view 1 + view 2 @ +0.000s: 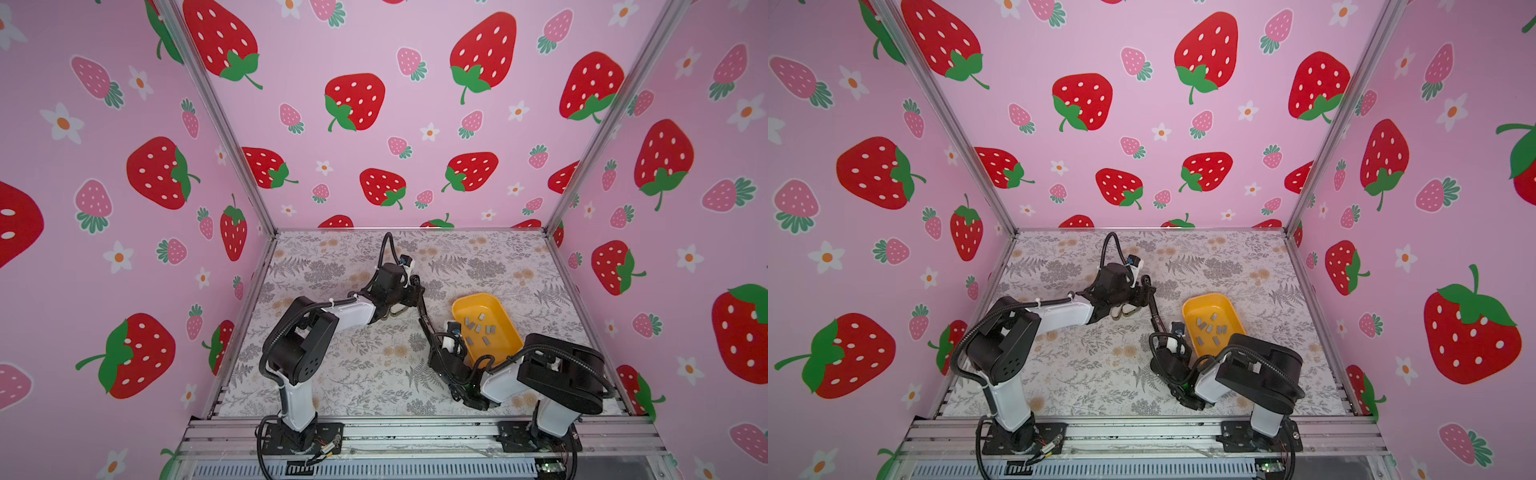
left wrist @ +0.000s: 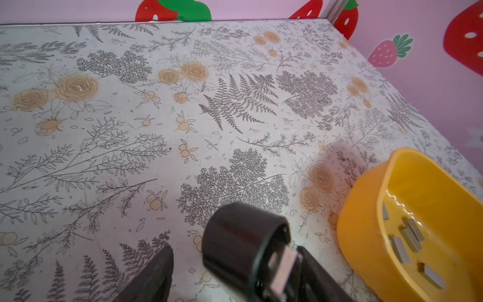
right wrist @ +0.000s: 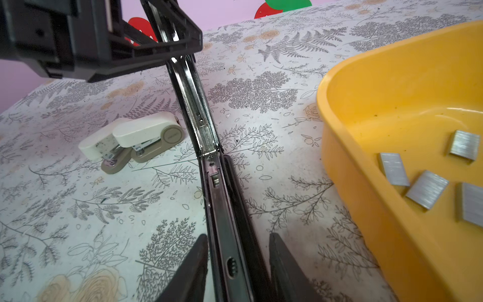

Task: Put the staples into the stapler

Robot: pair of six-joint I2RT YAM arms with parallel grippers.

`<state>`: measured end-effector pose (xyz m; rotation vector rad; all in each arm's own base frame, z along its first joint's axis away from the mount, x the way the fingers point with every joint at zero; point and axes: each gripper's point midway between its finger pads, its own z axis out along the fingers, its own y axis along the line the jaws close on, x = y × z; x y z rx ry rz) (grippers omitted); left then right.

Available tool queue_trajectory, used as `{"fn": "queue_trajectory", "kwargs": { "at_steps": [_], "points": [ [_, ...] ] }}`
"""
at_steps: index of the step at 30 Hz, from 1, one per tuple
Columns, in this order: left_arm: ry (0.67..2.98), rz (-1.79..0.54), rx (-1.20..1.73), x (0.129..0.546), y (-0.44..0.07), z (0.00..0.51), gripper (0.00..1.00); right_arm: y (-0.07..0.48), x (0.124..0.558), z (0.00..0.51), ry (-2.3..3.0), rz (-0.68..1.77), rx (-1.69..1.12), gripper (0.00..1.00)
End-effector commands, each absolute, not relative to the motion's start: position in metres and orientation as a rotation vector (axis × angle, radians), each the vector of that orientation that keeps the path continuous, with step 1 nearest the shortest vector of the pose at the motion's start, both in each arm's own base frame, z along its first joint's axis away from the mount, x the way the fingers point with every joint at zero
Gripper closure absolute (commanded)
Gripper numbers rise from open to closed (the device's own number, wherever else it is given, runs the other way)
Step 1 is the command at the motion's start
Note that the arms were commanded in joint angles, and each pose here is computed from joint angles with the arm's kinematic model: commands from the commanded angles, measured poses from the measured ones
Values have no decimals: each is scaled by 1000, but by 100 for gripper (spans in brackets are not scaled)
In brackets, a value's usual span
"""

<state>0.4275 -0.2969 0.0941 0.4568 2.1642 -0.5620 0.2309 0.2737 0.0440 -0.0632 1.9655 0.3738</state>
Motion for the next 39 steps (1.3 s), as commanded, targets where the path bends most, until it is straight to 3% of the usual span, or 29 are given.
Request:
{"fn": "queue_trajectory", "kwargs": {
  "at_steps": [1, 11, 15, 22, 28, 31, 39],
  "points": [
    [2175, -486, 402, 453, -287, 93, 26, 270, 234, 42, 1958, 372, -5, 61],
    [2129, -554, 453, 464, -298, 108, 18, 271, 238, 41, 1955, 347, 11, 65],
    [2073, -589, 480, 464, -296, 137, 15, 271, 241, 36, 1966, 328, 21, 65],
    [1858, -577, 420, 443, -244, 226, 13, 256, 263, 22, 2004, 283, 92, 73],
    [1772, -420, 393, 417, -202, 240, 12, 242, 284, 30, 1971, 182, 121, 73],
    [1759, -375, 392, 406, -190, 238, 12, 245, 290, 46, 1938, 145, 99, 70],
    [1694, -412, 376, 370, -177, 255, 11, 255, 283, 76, 1866, 255, 53, 49]
  ]
}}
